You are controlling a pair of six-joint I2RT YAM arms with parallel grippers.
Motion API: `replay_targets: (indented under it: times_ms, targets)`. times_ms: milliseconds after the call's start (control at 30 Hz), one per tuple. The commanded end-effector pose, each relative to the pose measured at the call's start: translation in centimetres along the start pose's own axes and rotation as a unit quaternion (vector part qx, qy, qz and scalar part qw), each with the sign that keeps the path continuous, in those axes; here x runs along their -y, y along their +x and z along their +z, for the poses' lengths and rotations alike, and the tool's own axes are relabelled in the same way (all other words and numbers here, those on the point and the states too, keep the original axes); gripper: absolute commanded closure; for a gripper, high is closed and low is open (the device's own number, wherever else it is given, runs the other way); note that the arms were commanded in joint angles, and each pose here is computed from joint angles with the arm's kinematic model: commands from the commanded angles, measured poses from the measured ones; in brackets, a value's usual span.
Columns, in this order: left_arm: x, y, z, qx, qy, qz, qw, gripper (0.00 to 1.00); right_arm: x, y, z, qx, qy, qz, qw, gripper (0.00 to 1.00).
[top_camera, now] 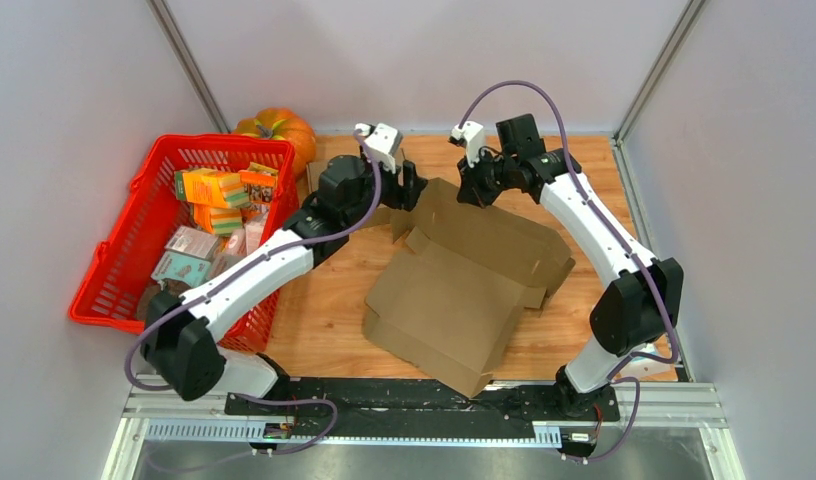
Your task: Fold the paper box
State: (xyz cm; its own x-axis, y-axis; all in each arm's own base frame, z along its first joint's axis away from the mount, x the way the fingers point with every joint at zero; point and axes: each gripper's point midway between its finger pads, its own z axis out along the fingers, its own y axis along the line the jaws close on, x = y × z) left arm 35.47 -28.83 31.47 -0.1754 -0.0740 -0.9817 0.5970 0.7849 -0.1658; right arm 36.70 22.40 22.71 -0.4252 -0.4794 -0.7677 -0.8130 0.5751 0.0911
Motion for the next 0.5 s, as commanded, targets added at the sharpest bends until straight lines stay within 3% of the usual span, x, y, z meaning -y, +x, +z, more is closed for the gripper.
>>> replay_targets:
  times_ms: [0,133,233,400,467]
  targets:
    - [-1.1,4.5,1.3,-0.100,0.005,0.068,0.993,0.28,-0.3,-0.9,-0.6,0.014,-0.004,-0.036,0.999,1.00]
    - [0.0,5.4,2.2,-0.120,0.050,0.077,0.989,0.30,-0.6,-1.2,-0.5,0.021,-0.015,-0.043,0.999,0.99]
    - [-0.6,6.3,2.8,-0.129,0.037,0.076,0.988,0.39,-0.7,-1.1,-0.4,0.023,-0.020,-0.049,0.998,0.98]
    - [-3.0,5.8,3.1,-0.103,-0.035,0.075,0.991,0.85,-0.6,-1.0,-0.1,0.019,-0.014,-0.012,1.000,0.98]
    - [-3.4,6.2,2.7,-0.102,-0.057,0.067,0.991,0.99,0.2,-1.6,-0.2,0.026,0.022,0.031,0.999,0.80]
